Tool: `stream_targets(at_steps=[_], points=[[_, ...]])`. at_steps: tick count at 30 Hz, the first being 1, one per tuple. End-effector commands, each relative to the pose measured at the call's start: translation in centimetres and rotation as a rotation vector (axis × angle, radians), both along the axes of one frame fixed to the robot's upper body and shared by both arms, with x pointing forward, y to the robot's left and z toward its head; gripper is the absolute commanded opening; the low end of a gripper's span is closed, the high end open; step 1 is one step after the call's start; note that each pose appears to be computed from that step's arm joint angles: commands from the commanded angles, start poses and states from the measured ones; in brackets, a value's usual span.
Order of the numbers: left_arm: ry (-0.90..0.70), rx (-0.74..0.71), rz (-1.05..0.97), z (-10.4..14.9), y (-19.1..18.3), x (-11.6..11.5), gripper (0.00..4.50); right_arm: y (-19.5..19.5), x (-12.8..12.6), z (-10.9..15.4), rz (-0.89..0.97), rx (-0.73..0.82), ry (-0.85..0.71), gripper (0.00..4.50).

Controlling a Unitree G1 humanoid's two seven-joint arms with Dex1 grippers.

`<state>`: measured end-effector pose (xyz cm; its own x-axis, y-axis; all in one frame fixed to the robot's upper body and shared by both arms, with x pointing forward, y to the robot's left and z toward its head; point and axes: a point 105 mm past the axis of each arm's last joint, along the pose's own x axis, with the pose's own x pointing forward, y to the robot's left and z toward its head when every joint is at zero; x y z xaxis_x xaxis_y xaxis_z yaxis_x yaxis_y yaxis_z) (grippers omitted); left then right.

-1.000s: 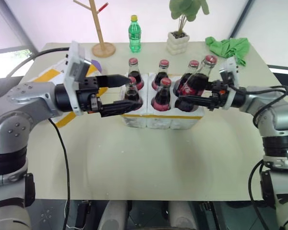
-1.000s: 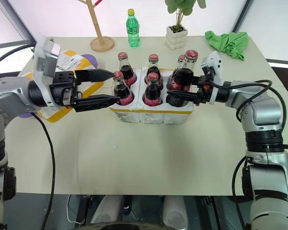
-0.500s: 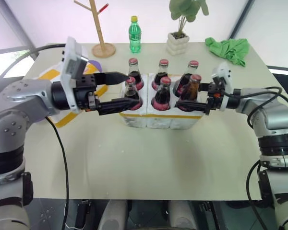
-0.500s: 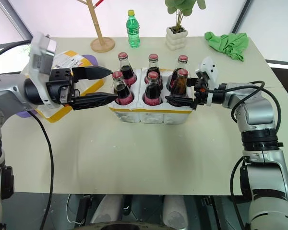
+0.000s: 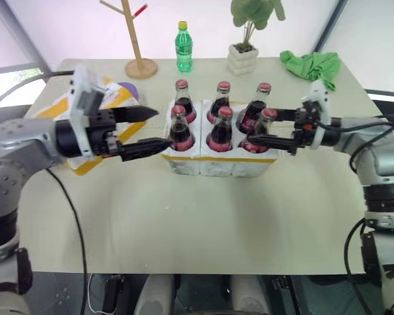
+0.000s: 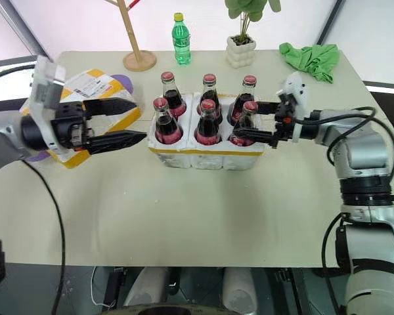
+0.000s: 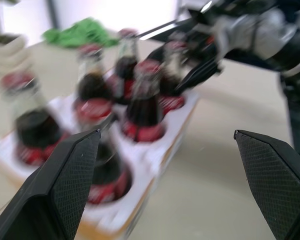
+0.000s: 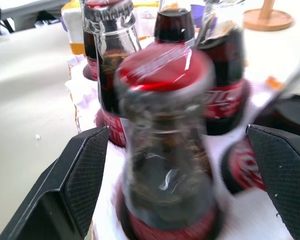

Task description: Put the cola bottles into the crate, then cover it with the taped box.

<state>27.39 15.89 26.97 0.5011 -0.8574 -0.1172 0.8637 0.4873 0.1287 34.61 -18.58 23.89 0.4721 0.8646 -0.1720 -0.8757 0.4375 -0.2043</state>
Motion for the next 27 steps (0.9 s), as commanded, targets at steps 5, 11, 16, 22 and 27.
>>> stream_targets(at_steps=[5, 11, 16, 22, 27], points=[[-0.181, 0.3, 0.417, -1.2, 7.8, 0.0, 4.5, -4.2, -1.4, 6.5, -0.043, 0.015, -0.156, 4.45], [-0.245, 0.529, 0.652, -3.8, 11.4, 0.0, 4.5, -5.2, -2.8, 8.4, -0.002, 0.019, -0.146, 4.45], [-0.3, 0.724, 0.844, -5.0, 15.0, -0.1, 4.5, -4.3, -4.2, 9.1, 0.079, 0.039, -0.142, 4.45], [-0.291, 0.953, 0.939, -8.0, 18.6, -0.6, 4.5, -3.4, -6.0, 7.1, 0.164, -0.014, -0.078, 4.45], [-0.302, 1.058, 0.987, -9.9, 20.5, 0.3, 4.5, -3.0, -6.5, 7.0, 0.178, -0.011, -0.091, 4.45]])
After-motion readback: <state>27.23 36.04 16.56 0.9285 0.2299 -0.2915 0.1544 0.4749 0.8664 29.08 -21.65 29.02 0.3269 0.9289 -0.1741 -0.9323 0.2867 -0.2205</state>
